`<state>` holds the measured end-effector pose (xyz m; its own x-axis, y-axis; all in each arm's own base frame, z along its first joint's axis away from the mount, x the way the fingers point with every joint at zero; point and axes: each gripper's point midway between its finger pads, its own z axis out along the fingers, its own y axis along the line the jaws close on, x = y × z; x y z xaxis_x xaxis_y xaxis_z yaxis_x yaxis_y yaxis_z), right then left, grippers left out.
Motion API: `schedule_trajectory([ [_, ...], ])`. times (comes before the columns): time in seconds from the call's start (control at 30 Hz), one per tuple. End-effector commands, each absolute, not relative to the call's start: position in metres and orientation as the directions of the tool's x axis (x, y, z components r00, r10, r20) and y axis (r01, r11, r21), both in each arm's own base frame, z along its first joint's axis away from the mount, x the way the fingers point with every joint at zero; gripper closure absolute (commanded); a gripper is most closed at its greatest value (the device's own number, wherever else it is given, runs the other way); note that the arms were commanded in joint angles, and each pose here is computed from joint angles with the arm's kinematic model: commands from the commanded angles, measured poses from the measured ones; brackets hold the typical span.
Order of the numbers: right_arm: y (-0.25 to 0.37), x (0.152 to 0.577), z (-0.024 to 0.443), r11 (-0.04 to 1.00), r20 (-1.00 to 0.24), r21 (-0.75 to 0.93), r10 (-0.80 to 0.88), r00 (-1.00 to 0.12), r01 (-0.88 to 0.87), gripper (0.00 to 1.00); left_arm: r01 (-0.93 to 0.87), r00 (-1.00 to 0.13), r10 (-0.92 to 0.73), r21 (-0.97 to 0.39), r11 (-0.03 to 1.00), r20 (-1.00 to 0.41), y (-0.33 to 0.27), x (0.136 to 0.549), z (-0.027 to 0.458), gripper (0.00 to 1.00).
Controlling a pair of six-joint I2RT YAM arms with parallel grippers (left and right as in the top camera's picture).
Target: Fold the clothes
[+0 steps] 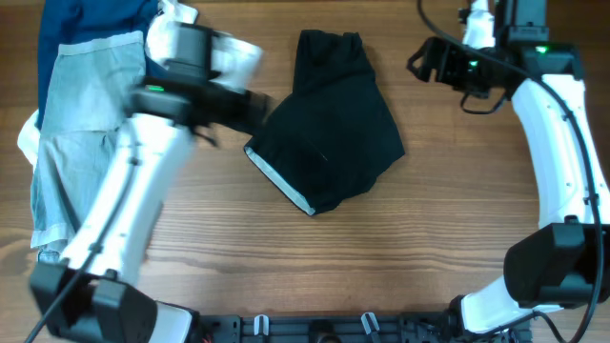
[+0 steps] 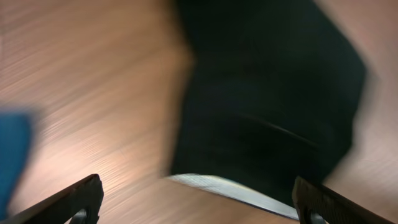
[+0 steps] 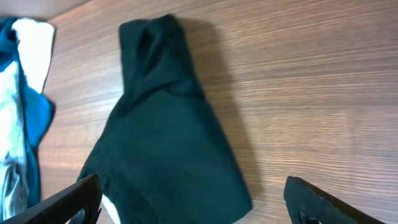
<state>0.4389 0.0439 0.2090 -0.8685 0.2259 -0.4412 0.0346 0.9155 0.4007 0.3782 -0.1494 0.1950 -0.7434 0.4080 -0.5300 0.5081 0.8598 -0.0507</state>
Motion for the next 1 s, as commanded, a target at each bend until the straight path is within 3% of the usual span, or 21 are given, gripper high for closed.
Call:
schedule_trajectory([
  [0.0, 0.039, 0.444, 0.209, 0.927, -0.465, 0.374, 0.186, -0.865, -0.002, 0.05, 0.737, -0.621, 0.668, -0.018, 0.675, -0.410, -0.214, 0.343, 0.149, 0.02],
  [0.13, 0.026, 0.447, 0.192, 0.949, -0.447, 0.311, 0.191, -0.874, 0.048, 0.05, 0.837, -0.539, 0.805, -0.048, 0.546, -0.248, -0.242, 0.308, 0.099, 0.02],
  [0.27, 0.017, 0.445, 0.182, 0.961, -0.436, 0.266, 0.194, -0.879, 0.080, 0.05, 0.879, -0.476, 0.860, -0.068, 0.472, -0.185, -0.259, 0.295, 0.068, 0.04],
  [0.43, 0.005, 0.445, 0.180, 0.966, -0.440, 0.235, 0.207, -0.874, 0.111, 0.04, 0.896, -0.443, 0.887, -0.094, 0.434, -0.126, -0.270, 0.281, 0.042, 0.04],
  [0.6, -0.012, 0.445, 0.181, 0.961, -0.441, 0.236, 0.241, -0.865, 0.147, 0.04, 0.895, -0.444, 0.889, -0.020, 0.445, -0.110, -0.268, 0.296, 0.028, 0.05],
  [0.8, -0.020, 0.444, 0.180, 0.958, -0.435, 0.235, 0.256, -0.863, 0.165, 0.04, 0.893, -0.450, 0.890, -0.020, 0.450, -0.072, -0.264, 0.297, 0.011, 0.12],
  [0.87, -0.020, 0.444, 0.180, 0.958, -0.435, 0.235, 0.256, -0.863, 0.165, 0.04, 0.892, -0.453, 0.889, -0.018, 0.453, -0.069, -0.262, 0.298, 0.009, 0.20],
  [0.97, -0.020, 0.444, 0.180, 0.958, -0.436, 0.235, 0.256, -0.863, 0.165, 0.04, 0.890, -0.456, 0.887, -0.018, 0.456, -0.070, -0.262, 0.298, 0.009, 0.50],
])
